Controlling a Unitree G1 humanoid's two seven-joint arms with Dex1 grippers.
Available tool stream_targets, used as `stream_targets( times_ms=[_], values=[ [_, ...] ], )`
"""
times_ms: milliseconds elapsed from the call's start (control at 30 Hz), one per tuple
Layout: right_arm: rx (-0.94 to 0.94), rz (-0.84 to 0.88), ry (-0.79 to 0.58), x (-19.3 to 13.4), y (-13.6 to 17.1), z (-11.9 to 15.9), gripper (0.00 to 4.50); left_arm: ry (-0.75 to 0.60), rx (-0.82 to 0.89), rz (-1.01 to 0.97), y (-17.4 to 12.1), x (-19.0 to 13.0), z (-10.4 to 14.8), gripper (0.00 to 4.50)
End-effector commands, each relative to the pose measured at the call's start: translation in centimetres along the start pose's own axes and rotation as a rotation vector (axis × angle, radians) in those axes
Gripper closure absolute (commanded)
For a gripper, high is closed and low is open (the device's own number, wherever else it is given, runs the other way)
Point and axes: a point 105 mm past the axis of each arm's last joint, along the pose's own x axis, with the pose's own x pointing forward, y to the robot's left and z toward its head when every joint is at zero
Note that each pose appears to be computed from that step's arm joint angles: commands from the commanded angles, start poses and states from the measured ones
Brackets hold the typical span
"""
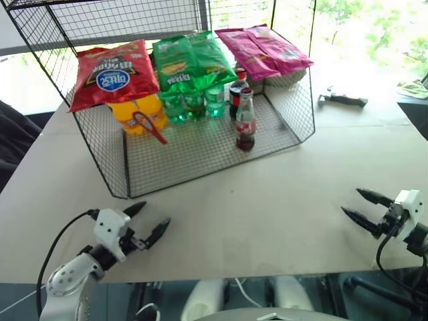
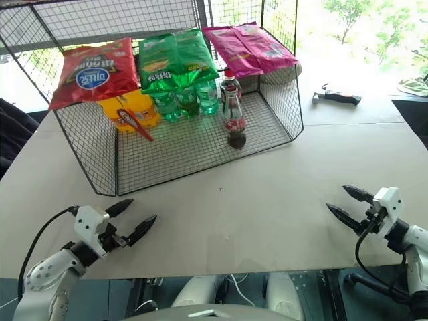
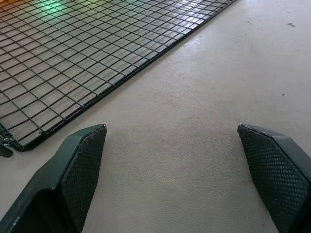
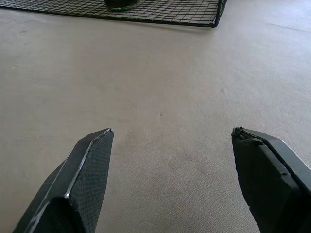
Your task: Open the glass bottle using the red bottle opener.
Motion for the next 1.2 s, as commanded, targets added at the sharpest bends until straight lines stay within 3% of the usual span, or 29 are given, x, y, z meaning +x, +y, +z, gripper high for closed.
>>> stream_targets(
  times_ms=[33, 333, 533, 767, 967, 1200],
  values=[
    [-0.033, -0.006, -0.045, 0.1, -0.1, 1.3, 0.61, -0.025, 0.02, -0.011, -0.3, 0.3, 0.5, 0.0],
    [-0.021, 0.124, -0.149, 2.9, 3.2, 3.4, 0.61, -0.138, 0.026, 0.045, 0.4, 2.9, 3.2, 0.0],
    [0.018, 0.326, -0.31, 5.8, 8.5, 8.0, 0.61, -0.291, -0.056, 0.204, 2.6, 6.2, 7.8, 0.0],
    [0.027, 0.451, -0.432, 7.4, 11.6, 13.2, 0.61, -0.316, -0.042, 0.333, 4.5, 7.6, 9.5, 0.0],
    [0.013, 0.511, -0.522, 8.3, 13.5, 16.6, 0.61, -0.406, 0.029, 0.373, 6.6, 7.6, 12.7, 0.0],
    [0.0, 0.509, -0.55, 8.8, 13.6, 17.6, 0.61, -0.442, 0.017, 0.417, 8.3, 8.0, 14.0, 0.0]
  ],
)
